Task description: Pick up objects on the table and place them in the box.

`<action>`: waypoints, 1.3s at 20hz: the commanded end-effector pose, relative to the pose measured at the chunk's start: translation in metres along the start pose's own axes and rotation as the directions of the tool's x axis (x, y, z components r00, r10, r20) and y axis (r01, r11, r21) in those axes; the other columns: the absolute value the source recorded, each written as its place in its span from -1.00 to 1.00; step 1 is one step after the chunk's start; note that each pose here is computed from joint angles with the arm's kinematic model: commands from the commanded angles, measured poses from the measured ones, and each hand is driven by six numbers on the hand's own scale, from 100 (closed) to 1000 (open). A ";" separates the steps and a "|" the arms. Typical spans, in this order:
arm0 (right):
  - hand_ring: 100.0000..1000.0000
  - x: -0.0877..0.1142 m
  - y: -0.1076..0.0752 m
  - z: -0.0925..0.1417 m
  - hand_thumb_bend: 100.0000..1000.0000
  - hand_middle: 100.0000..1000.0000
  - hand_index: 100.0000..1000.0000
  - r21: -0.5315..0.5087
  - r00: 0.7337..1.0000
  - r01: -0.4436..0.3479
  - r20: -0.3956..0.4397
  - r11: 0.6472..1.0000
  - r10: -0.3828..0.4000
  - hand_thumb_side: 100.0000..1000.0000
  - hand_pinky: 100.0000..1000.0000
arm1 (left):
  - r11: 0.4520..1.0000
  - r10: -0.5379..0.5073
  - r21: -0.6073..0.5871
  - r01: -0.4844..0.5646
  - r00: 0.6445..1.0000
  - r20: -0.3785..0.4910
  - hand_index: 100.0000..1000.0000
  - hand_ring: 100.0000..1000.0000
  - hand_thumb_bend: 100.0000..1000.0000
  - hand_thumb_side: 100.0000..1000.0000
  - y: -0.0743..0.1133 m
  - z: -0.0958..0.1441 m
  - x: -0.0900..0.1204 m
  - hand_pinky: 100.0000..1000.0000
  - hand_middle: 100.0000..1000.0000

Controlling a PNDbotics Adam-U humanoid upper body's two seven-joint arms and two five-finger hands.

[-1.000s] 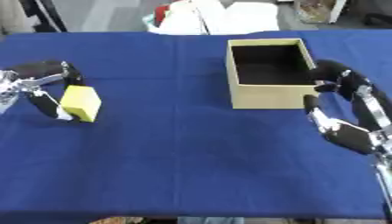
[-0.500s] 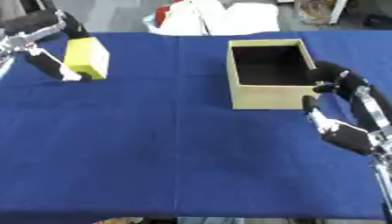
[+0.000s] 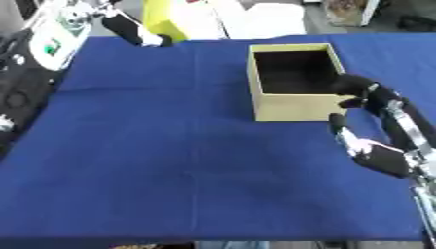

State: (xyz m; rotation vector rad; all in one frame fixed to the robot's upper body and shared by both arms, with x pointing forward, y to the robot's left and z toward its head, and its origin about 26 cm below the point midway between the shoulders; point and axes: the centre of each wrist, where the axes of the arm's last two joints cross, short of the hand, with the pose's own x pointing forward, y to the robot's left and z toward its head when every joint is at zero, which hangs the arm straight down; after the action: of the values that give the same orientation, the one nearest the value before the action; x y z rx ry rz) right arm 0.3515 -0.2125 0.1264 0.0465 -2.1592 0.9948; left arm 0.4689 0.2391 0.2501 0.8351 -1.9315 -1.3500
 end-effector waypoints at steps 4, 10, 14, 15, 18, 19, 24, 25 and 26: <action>0.62 0.010 0.009 -0.019 -0.86 0.48 0.80 0.064 0.997 0.030 0.072 0.997 -0.034 -0.21 0.41 | 0.999 -0.017 0.051 0.015 0.999 0.030 0.36 -0.02 0.22 -0.53 -0.028 -0.034 0.021 0.34 -0.13; 0.61 0.011 0.013 -0.023 -0.88 0.48 0.79 0.082 0.995 0.044 0.086 0.996 -0.051 -0.19 0.41 | 0.999 -0.016 0.036 0.012 0.996 0.086 0.47 0.12 0.58 -0.22 -0.050 -0.039 0.033 0.40 0.09; 0.61 0.012 0.013 -0.024 -0.88 0.48 0.79 0.080 0.995 0.048 0.087 0.996 -0.055 -0.19 0.41 | 0.999 0.002 0.051 -0.009 0.993 0.122 0.49 0.15 0.62 -0.18 -0.052 -0.041 0.040 0.41 0.15; 0.61 0.012 0.013 -0.024 -0.88 0.48 0.79 0.080 0.995 0.048 0.087 0.996 -0.055 -0.19 0.41 | 0.998 0.006 0.054 -0.013 0.992 0.129 0.50 0.17 0.62 -0.17 -0.052 -0.041 0.042 0.43 0.21; 0.61 0.012 0.013 -0.024 -0.88 0.48 0.79 0.077 0.995 0.048 0.087 0.996 -0.055 -0.20 0.41 | 0.997 0.028 0.069 -0.039 0.988 0.155 0.50 0.15 0.60 -0.18 -0.048 -0.042 0.047 0.43 0.18; 0.61 0.012 0.012 -0.024 -0.88 0.48 0.79 0.075 0.995 0.047 0.086 0.996 -0.053 -0.20 0.41 | 0.996 0.035 0.078 -0.048 0.986 0.163 0.49 0.14 0.59 -0.19 -0.045 -0.041 0.048 0.42 0.17; 0.61 0.008 0.007 -0.018 -0.89 0.48 0.79 0.054 0.997 0.033 0.062 0.998 -0.036 -0.19 0.41 | 0.978 0.131 0.134 -0.162 0.969 0.210 0.48 0.07 0.42 -0.19 -0.020 -0.023 0.043 0.43 0.12; 0.61 0.007 0.005 -0.016 -0.89 0.48 0.79 0.046 0.998 0.029 0.054 0.998 -0.032 -0.19 0.41 | 0.966 0.175 0.149 -0.210 0.960 0.219 0.47 0.06 0.40 -0.19 -0.012 -0.015 0.041 0.44 0.12; 0.61 0.006 0.004 -0.014 -0.87 0.48 0.79 0.039 0.999 0.025 0.048 0.999 -0.027 -0.21 0.41 | 0.952 0.219 0.163 -0.259 0.949 0.228 0.47 0.05 0.39 -0.21 -0.004 -0.005 0.040 0.44 0.12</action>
State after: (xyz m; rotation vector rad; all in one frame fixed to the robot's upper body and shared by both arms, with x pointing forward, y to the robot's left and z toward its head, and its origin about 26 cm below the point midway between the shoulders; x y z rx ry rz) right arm 0.3531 -0.1915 0.1262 0.1574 -2.1621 1.0249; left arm 0.4569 0.1941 0.2255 0.5431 -2.2059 -1.1872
